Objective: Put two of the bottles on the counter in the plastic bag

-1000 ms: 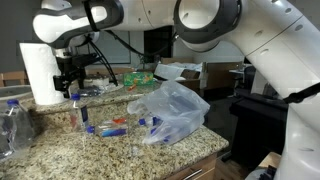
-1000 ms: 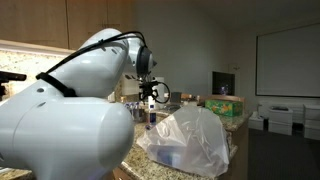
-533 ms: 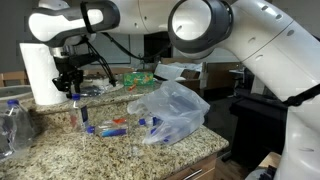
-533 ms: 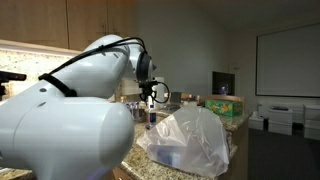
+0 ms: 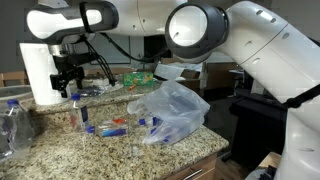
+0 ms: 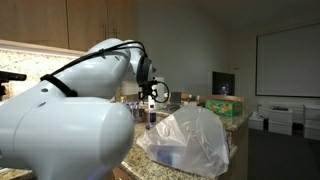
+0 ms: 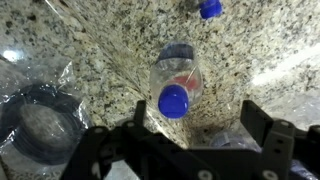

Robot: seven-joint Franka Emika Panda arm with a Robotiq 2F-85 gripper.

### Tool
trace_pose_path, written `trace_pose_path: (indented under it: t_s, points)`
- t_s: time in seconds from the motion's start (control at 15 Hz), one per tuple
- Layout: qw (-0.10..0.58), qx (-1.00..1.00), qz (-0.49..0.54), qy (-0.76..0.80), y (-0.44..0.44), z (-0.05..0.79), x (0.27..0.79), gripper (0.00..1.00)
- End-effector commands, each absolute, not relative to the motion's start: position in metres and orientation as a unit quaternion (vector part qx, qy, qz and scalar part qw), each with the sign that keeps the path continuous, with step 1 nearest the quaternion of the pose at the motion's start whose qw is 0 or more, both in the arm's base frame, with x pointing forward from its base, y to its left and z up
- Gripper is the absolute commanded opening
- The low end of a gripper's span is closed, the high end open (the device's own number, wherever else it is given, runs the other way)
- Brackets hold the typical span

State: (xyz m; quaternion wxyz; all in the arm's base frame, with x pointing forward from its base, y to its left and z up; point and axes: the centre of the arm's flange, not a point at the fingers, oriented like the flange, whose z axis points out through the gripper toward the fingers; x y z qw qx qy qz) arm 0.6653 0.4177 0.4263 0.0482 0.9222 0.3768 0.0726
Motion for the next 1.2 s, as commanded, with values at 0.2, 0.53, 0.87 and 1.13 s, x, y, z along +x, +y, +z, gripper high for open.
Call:
trace_pose_path:
  t_s: [0.2, 0.53, 0.87, 1.13]
  points:
    - [0.036, 0.931, 0.038, 0.361, 0.427, 0.433, 0.672, 1.0]
    - [0.059, 0.928, 0.0, 0.367, 0.422, 0.433, 0.668, 1.0]
    - [0.06, 0.932, -0.024, 0.356, 0.42, 0.432, 0.663, 1.0]
    - [0.037, 0.946, 0.002, 0.321, 0.424, 0.434, 0.668, 1.0]
